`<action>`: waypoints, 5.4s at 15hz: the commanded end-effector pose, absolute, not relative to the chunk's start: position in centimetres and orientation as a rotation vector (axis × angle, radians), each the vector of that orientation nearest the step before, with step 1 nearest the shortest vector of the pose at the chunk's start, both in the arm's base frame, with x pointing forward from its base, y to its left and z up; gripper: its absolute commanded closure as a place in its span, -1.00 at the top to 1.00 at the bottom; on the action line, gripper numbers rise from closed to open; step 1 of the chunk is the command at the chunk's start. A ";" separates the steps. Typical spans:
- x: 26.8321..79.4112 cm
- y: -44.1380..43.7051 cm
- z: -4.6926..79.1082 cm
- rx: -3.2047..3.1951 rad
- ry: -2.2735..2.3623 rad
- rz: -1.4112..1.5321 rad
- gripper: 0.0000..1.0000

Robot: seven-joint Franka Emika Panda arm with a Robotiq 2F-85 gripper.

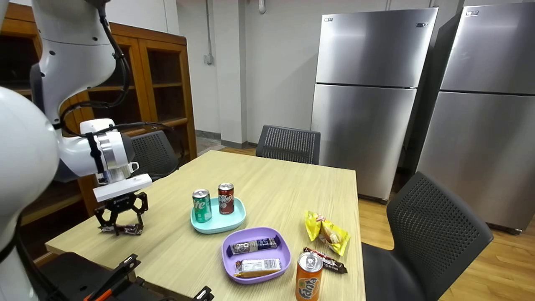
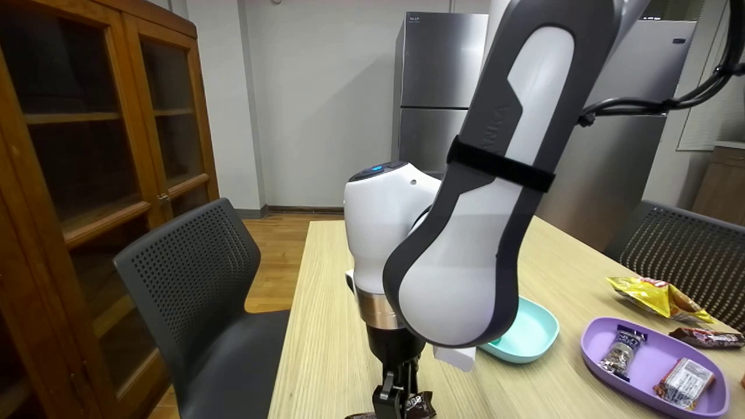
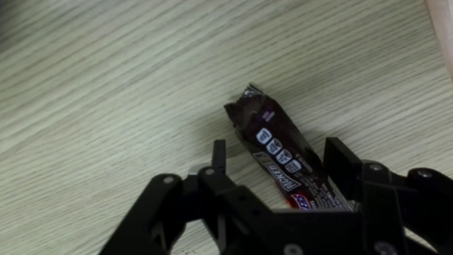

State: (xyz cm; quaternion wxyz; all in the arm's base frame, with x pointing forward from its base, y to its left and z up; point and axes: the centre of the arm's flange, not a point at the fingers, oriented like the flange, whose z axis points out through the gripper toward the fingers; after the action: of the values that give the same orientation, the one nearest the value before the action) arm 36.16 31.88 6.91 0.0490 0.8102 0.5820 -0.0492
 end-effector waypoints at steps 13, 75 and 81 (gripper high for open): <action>36.0 32.4 9.6 2.432 1.785 -0.076 -0.90; 37.9 -3.1 15.2 3.032 -0.416 0.261 -0.90; 37.0 -5.7 13.5 3.017 -0.633 0.240 -0.90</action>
State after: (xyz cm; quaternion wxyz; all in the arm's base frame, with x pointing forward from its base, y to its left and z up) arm 37.47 -4.69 14.04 0.0428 0.9823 -0.1687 0.0693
